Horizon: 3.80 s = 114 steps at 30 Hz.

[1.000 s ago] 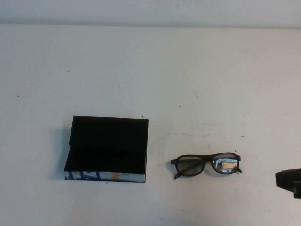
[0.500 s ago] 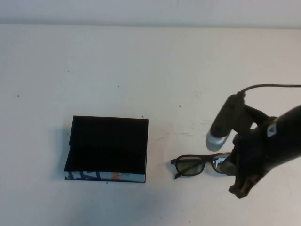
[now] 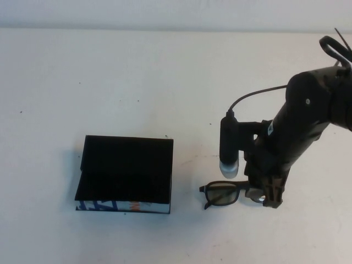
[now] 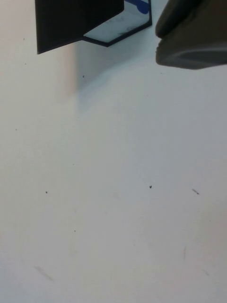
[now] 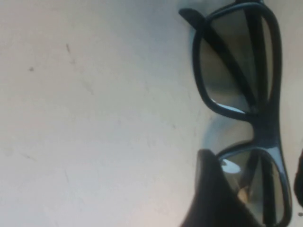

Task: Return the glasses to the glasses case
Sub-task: Pick up the glasses from the table, then place the glasses in the glasses case

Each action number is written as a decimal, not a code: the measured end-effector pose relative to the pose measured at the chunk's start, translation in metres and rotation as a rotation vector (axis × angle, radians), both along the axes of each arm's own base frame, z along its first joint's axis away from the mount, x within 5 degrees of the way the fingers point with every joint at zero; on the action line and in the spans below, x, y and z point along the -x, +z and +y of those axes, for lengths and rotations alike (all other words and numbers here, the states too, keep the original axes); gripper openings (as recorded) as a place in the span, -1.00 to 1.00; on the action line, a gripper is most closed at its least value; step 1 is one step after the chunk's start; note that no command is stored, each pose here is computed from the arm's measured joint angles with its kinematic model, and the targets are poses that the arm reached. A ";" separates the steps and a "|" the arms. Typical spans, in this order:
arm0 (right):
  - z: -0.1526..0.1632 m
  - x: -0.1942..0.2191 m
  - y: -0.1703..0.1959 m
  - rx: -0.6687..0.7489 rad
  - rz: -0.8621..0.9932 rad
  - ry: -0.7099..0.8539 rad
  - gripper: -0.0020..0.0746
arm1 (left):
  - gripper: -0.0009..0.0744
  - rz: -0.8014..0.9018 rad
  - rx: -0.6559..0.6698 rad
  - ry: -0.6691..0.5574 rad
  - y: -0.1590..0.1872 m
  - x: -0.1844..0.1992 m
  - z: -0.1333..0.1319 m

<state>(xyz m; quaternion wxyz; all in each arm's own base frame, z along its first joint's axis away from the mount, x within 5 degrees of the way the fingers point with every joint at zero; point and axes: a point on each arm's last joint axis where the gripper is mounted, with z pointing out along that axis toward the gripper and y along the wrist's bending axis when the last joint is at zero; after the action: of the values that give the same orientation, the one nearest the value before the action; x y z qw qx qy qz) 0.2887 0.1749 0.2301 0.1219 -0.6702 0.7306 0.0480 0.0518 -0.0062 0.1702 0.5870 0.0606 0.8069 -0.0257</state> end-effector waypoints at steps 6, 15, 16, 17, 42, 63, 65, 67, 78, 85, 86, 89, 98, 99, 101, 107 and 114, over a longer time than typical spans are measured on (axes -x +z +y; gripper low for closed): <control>0.002 -0.016 -0.006 0.056 0.009 0.042 0.00 | -0.99 0.000 0.000 0.000 0.000 0.000 0.000; 0.009 -0.026 -0.008 0.063 0.002 0.104 0.01 | -0.99 0.000 0.000 0.000 0.000 0.000 0.000; 0.010 -0.026 -0.008 0.063 0.003 0.109 0.01 | -0.99 0.000 0.000 0.000 0.000 0.000 0.000; 0.011 -0.027 -0.009 0.063 0.002 0.115 0.01 | -0.99 0.000 0.000 0.000 0.000 0.000 0.000; 0.017 -0.030 -0.039 0.101 0.091 0.153 -0.03 | -0.99 0.000 0.000 0.000 0.000 0.000 0.000; 0.017 -0.025 -0.040 0.126 0.127 0.151 -0.48 | -0.99 0.000 0.000 0.000 0.000 0.000 0.000; 0.017 -0.025 -0.040 0.131 0.133 0.140 -0.48 | -0.99 0.000 0.000 0.000 0.000 0.000 0.000; 0.016 -0.025 -0.040 0.138 0.135 0.135 -0.53 | -0.99 0.000 0.000 0.000 0.000 0.000 0.000; 0.025 -0.021 -0.030 0.138 0.159 0.066 -0.83 | -0.99 0.000 0.000 0.000 0.000 0.000 0.000; 0.084 -0.013 0.045 0.013 0.009 0.060 -0.83 | -0.99 0.000 0.000 0.000 0.000 0.000 0.000; 0.095 -0.010 0.055 -0.014 -0.013 0.062 -0.83 | -0.99 0.000 0.000 0.000 0.000 0.000 0.000; 0.122 -0.005 0.071 -0.069 -0.049 0.080 -0.83 | -0.99 0.000 0.000 0.000 0.000 0.000 0.000; 0.190 -0.004 0.031 -0.065 -0.018 0.137 -0.83 | -0.99 0.000 0.000 0.000 0.000 0.000 0.000; 0.195 -0.004 0.027 -0.064 -0.017 0.145 -0.83 | -0.99 0.000 0.000 0.000 0.000 0.000 0.000; 0.202 -0.004 0.021 -0.062 -0.013 0.150 -0.83 | -0.99 0.000 0.000 0.000 0.000 0.000 0.000; 0.207 -0.009 0.000 -0.021 0.000 0.143 -0.83 | -0.99 0.000 0.000 0.000 0.000 0.000 0.000; 0.209 -0.011 -0.009 -0.011 0.009 0.142 -0.83 | -0.99 0.000 0.000 0.000 0.000 0.000 0.000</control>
<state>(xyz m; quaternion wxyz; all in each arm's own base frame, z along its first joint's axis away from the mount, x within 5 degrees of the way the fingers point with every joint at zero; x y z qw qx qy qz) 0.2993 0.3836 0.2215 0.1184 -0.7192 0.6817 0.0636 0.0518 -0.0062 0.1702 0.5870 0.0606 0.8069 -0.0257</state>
